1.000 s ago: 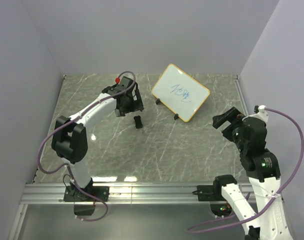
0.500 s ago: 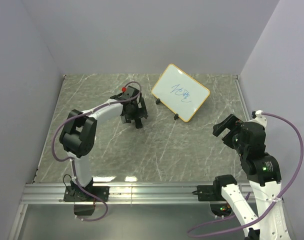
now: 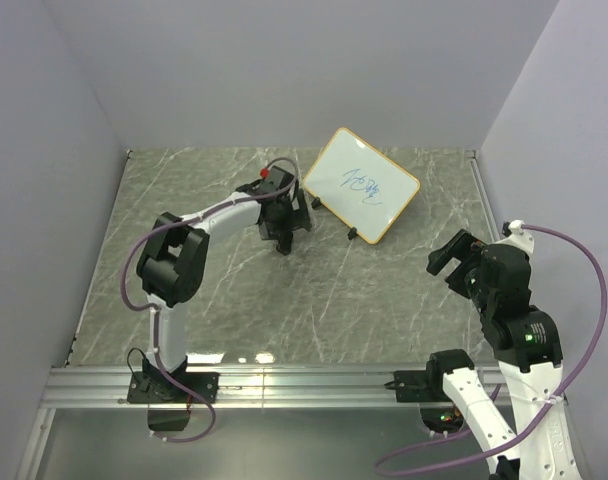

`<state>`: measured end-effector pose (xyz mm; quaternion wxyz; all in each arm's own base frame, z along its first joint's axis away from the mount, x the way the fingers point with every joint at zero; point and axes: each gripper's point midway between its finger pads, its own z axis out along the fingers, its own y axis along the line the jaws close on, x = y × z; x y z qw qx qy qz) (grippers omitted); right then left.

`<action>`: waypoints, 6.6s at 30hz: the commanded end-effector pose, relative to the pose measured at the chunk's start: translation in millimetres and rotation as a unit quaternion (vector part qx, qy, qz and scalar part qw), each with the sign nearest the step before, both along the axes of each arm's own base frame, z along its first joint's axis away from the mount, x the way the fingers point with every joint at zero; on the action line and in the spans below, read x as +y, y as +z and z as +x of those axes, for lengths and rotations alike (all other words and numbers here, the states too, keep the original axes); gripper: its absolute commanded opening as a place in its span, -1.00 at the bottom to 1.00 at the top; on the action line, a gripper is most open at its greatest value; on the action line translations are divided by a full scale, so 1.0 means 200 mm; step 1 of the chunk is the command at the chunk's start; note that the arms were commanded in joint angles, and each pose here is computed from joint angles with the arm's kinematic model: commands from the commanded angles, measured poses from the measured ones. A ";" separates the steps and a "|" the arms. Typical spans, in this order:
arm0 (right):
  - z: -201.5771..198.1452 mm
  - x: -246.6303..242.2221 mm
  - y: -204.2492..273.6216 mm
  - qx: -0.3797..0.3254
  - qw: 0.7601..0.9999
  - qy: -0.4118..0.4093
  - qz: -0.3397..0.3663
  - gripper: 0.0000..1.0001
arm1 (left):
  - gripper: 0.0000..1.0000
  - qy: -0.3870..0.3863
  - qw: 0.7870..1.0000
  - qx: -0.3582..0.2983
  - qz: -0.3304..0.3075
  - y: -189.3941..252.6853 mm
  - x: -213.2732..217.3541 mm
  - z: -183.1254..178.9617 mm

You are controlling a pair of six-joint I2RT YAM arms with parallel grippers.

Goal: Erase the whiteboard

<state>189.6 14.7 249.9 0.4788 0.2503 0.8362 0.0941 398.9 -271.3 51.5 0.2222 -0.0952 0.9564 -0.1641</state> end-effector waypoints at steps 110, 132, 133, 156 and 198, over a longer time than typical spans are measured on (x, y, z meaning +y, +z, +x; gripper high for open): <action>0.71 0.16 0.20 -0.043 0.992 0.028 0.113 0.86 | -0.99 -0.199 0.974 -0.109 0.020 0.50 -0.37 0.10; 1.57 -0.04 -0.16 0.006 0.995 0.058 0.079 0.75 | -0.99 -0.183 0.976 -0.112 -0.038 0.74 -0.42 0.03; 1.58 -0.03 -0.18 0.007 0.995 0.062 0.083 0.75 | -0.99 -0.183 0.976 -0.109 -0.036 0.74 -0.41 0.02; 1.42 0.24 -0.46 0.033 0.976 0.127 0.174 -0.35 | -0.99 -0.103 0.976 -0.092 -0.168 0.70 -0.73 0.29; 0.75 0.52 -0.61 0.167 0.962 0.176 0.126 -1.00 | -0.99 -0.152 0.968 -0.113 -0.163 0.49 -0.85 0.15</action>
